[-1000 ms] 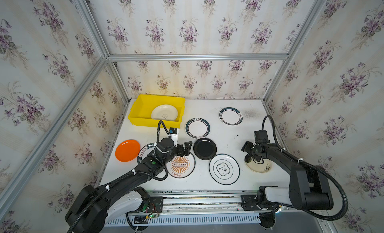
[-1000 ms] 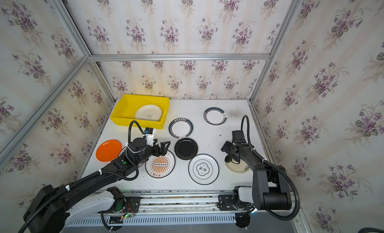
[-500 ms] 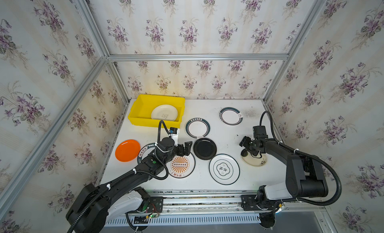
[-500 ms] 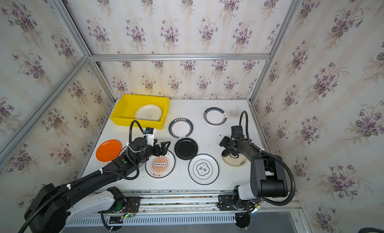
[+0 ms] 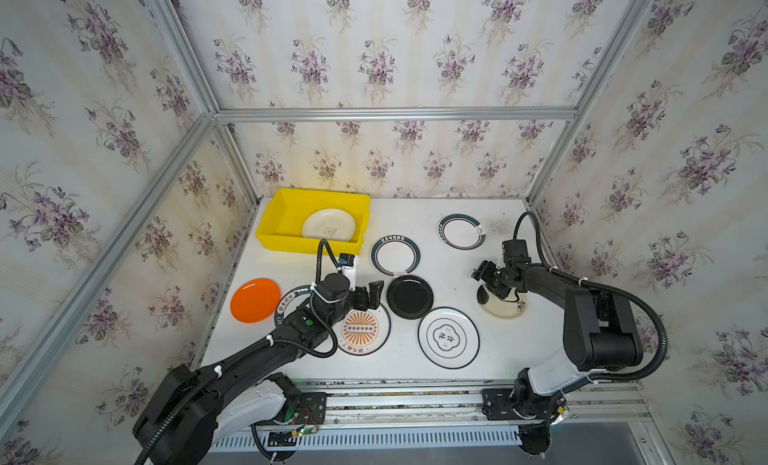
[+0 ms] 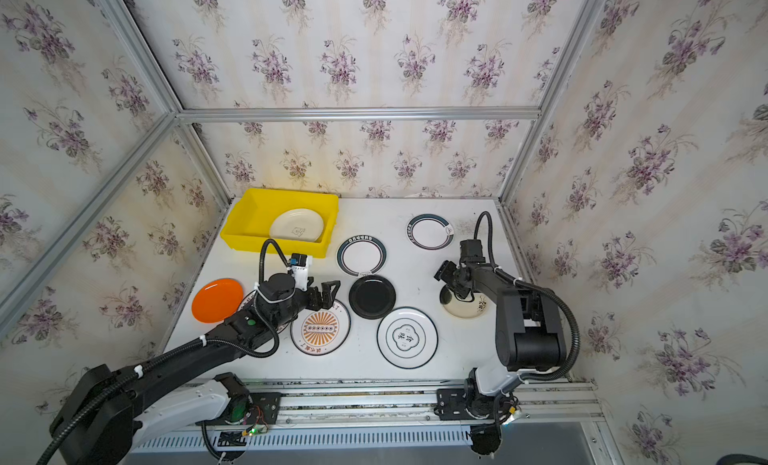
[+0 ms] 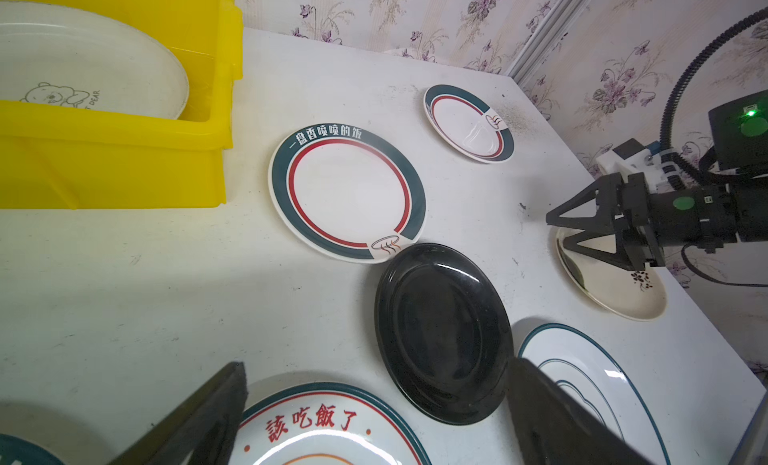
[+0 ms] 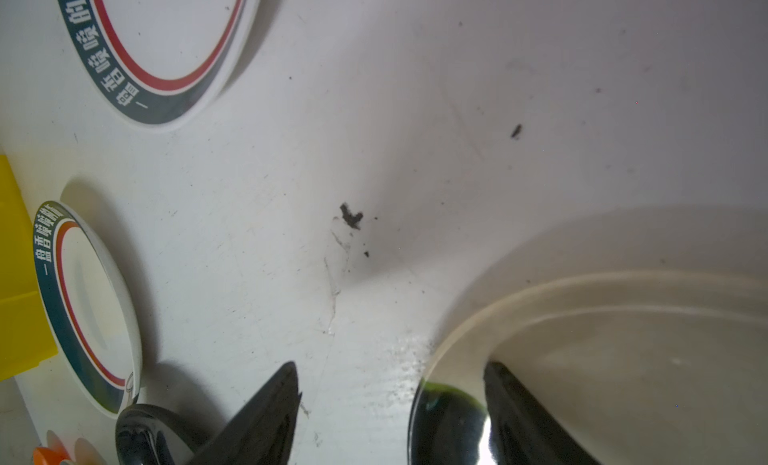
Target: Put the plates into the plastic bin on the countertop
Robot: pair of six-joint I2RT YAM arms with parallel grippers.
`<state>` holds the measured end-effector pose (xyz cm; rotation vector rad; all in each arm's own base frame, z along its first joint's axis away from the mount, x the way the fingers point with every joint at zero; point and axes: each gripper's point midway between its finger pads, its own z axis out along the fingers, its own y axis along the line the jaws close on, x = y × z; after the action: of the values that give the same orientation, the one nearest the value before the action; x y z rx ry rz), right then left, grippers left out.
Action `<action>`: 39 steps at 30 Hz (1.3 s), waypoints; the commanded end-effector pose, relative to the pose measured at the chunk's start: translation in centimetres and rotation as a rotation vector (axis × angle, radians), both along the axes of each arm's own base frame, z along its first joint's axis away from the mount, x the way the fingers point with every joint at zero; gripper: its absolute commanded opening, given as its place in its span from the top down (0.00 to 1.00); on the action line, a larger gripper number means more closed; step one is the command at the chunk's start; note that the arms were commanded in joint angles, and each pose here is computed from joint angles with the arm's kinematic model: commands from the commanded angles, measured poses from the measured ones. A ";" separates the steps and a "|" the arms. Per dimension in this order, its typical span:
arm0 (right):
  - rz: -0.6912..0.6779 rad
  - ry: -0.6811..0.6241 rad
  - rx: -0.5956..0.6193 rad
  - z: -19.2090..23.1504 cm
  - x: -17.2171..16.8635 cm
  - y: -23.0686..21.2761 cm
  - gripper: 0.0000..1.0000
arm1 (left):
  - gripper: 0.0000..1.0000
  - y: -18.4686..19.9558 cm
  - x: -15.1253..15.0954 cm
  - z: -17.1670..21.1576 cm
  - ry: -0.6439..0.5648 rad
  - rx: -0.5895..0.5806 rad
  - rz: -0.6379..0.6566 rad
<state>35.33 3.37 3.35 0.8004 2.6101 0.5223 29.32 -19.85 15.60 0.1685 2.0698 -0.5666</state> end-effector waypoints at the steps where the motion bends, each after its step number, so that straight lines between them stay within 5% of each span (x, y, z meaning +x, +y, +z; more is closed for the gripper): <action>1: 0.038 -0.045 0.038 1.0 1.2 1.1 0.28 | 0.01 0.2 0.2 0.5 -0.018 -0.001 0.012; 7: 0.076 -0.079 -0.013 3.0 1.3 0.6 0.27 | 0.01 0.3 0.2 0.6 -0.020 0.001 0.018; 17: 0.056 0.046 -0.387 6.5 -3.7 -6.4 0.24 | 0.00 0.2 0.2 0.5 -0.010 -0.007 0.022; 26: -0.066 0.034 -0.239 5.1 -8.6 -7.1 0.21 | 0.01 0.0 0.2 0.2 0.002 -0.017 0.019; 39: -0.180 0.011 -0.078 1.4 -11.2 -5.8 0.22 | 0.01 -1.6 -0.3 0.5 -0.005 -0.094 -0.061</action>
<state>23.21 -2.49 4.59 0.9801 2.5850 0.2982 28.80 -20.93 15.15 0.1784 2.0736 -0.6591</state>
